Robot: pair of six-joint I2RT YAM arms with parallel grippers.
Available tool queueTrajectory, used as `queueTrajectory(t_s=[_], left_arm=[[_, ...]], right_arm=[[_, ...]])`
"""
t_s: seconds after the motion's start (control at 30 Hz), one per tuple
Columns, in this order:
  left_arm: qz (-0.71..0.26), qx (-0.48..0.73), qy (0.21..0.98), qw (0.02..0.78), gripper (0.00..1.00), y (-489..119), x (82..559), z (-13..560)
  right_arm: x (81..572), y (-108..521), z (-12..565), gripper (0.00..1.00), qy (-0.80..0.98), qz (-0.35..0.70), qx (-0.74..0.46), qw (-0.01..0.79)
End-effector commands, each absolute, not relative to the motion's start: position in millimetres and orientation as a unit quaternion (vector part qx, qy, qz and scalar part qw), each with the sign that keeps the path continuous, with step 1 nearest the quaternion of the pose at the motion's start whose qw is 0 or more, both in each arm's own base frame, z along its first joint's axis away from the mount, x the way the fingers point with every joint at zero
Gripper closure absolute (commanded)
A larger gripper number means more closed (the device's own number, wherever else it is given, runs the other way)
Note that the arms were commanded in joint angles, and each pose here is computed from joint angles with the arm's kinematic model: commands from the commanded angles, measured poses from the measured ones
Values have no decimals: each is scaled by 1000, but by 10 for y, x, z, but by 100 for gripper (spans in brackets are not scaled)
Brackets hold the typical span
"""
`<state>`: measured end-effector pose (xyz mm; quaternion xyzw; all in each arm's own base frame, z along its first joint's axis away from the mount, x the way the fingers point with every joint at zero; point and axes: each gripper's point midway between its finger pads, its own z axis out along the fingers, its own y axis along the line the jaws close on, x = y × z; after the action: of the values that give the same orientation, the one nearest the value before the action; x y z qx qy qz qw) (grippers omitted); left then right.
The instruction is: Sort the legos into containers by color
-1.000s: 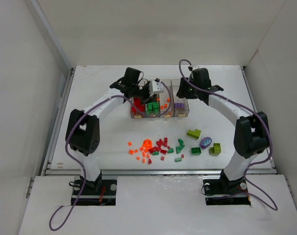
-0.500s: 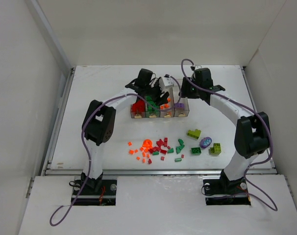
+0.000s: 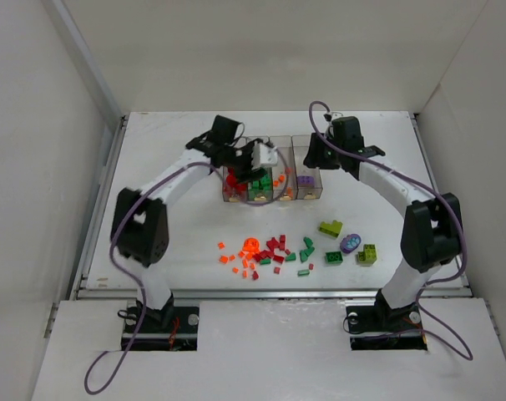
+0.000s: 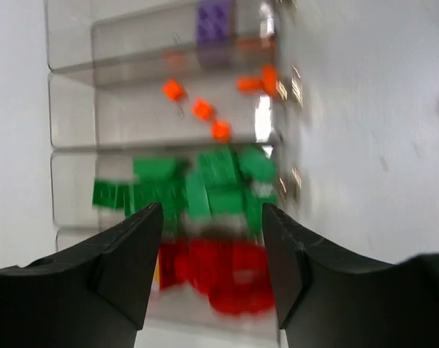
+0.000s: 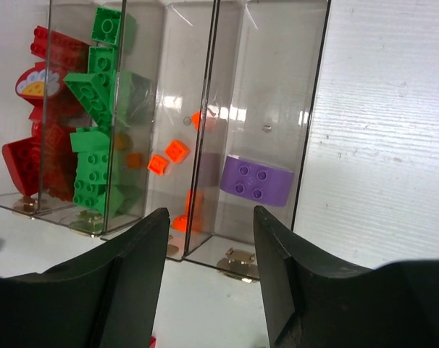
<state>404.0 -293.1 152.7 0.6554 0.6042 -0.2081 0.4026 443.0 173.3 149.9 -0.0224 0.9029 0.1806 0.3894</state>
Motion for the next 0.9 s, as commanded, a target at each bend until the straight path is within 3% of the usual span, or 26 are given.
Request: queueTrajectory(t_s=[0.0, 0.1, 0.27, 0.63, 0.87], left_arm=[[-145, 794, 480, 344, 47, -2188, 3335, 1555], [-114, 862, 419, 260, 48, -1617, 2835, 1212], [-127, 915, 328, 198, 44, -1381, 2292, 883], [-152, 957, 202, 144, 46, -1650, 2188, 452], [-162, 959, 218, 86, 52, -1569, 2214, 251]], right_arm=[[4374, 1765, 1912, 44, 879, 197, -35, 432], [4300, 1818, 1857, 43, 882, 192, -40, 428], [4196, 1910, 1799, 43, 886, 190, -56, 420], [4004, 1936, 1774, 43, 889, 191, -70, 411], [3962, 1899, 1689, 43, 892, 184, -67, 407]])
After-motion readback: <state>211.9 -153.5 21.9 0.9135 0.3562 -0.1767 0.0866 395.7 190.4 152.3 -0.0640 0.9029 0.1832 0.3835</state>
